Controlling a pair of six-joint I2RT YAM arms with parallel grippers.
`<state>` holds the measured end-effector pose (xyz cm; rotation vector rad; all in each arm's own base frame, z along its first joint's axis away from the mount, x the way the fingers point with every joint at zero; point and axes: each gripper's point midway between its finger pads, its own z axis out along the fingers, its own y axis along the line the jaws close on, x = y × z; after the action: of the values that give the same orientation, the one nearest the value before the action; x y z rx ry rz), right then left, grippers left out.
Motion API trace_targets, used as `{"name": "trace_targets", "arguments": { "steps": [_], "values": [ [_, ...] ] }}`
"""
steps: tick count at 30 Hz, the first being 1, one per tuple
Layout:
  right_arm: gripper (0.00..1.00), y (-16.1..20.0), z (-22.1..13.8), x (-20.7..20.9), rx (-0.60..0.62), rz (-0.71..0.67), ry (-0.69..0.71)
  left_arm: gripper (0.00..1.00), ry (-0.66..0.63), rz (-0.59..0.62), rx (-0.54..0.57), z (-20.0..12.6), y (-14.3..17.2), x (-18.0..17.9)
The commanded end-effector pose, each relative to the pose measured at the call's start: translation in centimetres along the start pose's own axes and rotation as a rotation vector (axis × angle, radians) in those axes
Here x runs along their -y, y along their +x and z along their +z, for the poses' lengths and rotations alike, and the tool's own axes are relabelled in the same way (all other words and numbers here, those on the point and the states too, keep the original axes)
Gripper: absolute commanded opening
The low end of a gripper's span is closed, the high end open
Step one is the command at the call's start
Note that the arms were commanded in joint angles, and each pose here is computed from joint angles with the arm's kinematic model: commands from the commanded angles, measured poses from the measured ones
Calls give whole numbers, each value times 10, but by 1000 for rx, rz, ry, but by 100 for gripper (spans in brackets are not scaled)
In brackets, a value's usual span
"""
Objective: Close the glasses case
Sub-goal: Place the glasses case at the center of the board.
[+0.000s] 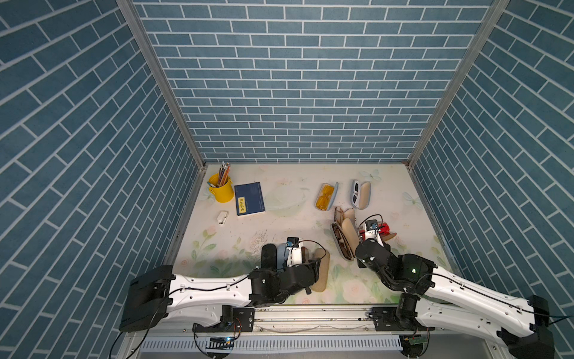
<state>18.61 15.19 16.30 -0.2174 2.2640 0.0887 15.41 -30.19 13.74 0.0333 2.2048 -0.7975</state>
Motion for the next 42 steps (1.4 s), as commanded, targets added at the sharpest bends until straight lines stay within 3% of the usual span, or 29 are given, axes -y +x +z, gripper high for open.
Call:
{"name": "trace_targets", "arguments": {
  "steps": [1,11,22,30,42],
  "values": [
    [5,9,0,12,21,65,80,64,10,-7,24,-1,-6,6],
    [4,46,6,16,-14,82,132,65,37,-15,1,6,6,13],
    [6,88,15,24,-40,115,177,63,153,-140,-111,37,53,47],
    [9,100,17,21,-42,106,181,62,211,-228,-135,53,67,63],
    [30,98,15,-4,-22,135,72,61,177,-224,-106,54,62,64]
  ]
}}
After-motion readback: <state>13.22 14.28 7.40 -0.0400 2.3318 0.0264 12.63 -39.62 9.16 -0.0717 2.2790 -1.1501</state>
